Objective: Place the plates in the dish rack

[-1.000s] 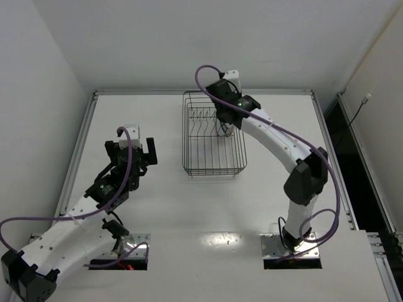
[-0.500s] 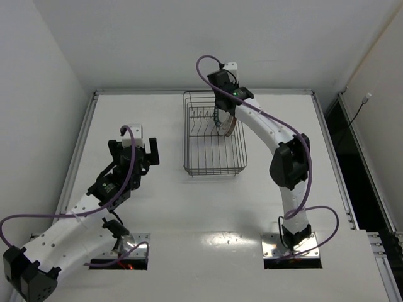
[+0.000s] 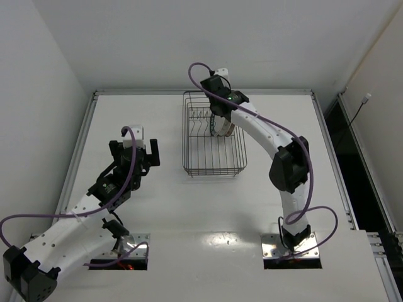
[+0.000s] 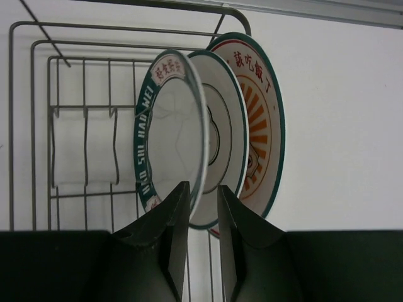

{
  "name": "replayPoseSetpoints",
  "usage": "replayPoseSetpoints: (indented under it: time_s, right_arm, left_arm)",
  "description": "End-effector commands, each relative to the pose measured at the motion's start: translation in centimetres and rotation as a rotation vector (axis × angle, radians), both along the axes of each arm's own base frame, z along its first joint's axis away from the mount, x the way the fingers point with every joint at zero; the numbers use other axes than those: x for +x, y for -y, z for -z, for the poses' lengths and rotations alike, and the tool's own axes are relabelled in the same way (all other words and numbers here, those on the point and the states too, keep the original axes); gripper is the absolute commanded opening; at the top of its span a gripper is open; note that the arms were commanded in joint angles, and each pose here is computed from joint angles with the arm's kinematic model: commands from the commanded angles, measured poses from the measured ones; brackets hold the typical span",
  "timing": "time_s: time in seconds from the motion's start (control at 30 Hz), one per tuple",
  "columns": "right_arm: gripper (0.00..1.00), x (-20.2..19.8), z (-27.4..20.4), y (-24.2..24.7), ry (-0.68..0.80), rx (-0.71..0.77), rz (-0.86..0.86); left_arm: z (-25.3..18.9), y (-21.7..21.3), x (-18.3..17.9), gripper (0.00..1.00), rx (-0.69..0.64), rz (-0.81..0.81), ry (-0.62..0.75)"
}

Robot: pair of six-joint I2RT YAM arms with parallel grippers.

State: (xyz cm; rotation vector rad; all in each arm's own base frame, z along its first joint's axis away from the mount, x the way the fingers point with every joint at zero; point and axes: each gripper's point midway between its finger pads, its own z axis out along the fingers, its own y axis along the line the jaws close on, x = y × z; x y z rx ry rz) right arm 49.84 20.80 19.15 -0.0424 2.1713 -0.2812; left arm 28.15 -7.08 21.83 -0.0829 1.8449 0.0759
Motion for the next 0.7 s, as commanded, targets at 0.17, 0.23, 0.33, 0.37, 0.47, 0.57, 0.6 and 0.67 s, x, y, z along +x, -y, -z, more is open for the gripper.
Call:
replayPoseSetpoints:
  time_s: [0.17, 0.23, 0.33, 0.37, 0.47, 0.57, 0.6, 0.67]
  right_arm:
    - [0.36, -7.4, -8.6, 1.6, 0.067, 0.125, -0.049]
    - [0.53, -11.4, -8.4, 1.6, 0.003, 0.243, -0.140]
    - [0.65, -17.3, -6.3, 2.3, -0.110, 0.338, -0.213]
    - [0.67, -19.2, -3.8, 3.0, -0.172, 0.337, -0.214]
    - [0.73, -24.7, -3.3, 2.3, -0.189, 0.503, -0.344]
    - [0.78, -28.1, -3.5, 3.7, -0.132, 0.591, -0.361]
    - [0.80, -28.4, -3.4, 4.3, -0.117, 0.605, -0.347]
    - [0.85, -29.7, -2.5, 6.3, -0.114, 0.575, -0.292]
  left_arm:
    - [-1.3, 0.5, 0.0, 1.00, -0.040, 0.013, 0.054]
    - [-1.3, 0.6, 0.0, 1.00, -0.043, 0.022, 0.053]
    - [-1.5, 0.7, -0.1, 1.00, -0.050, 0.031, 0.059]
    - [-1.5, 1.2, -0.2, 1.00, -0.053, 0.048, 0.057]
    - [-1.4, 1.3, -0.2, 1.00, -0.055, 0.057, 0.055]
    - [-1.3, 1.8, -0.1, 1.00, -0.060, 0.076, 0.051]
    - [-1.3, 1.8, -0.1, 1.00, -0.069, 0.074, 0.052]
    - [-0.9, 2.6, -0.3, 1.00, -0.062, 0.105, 0.034]
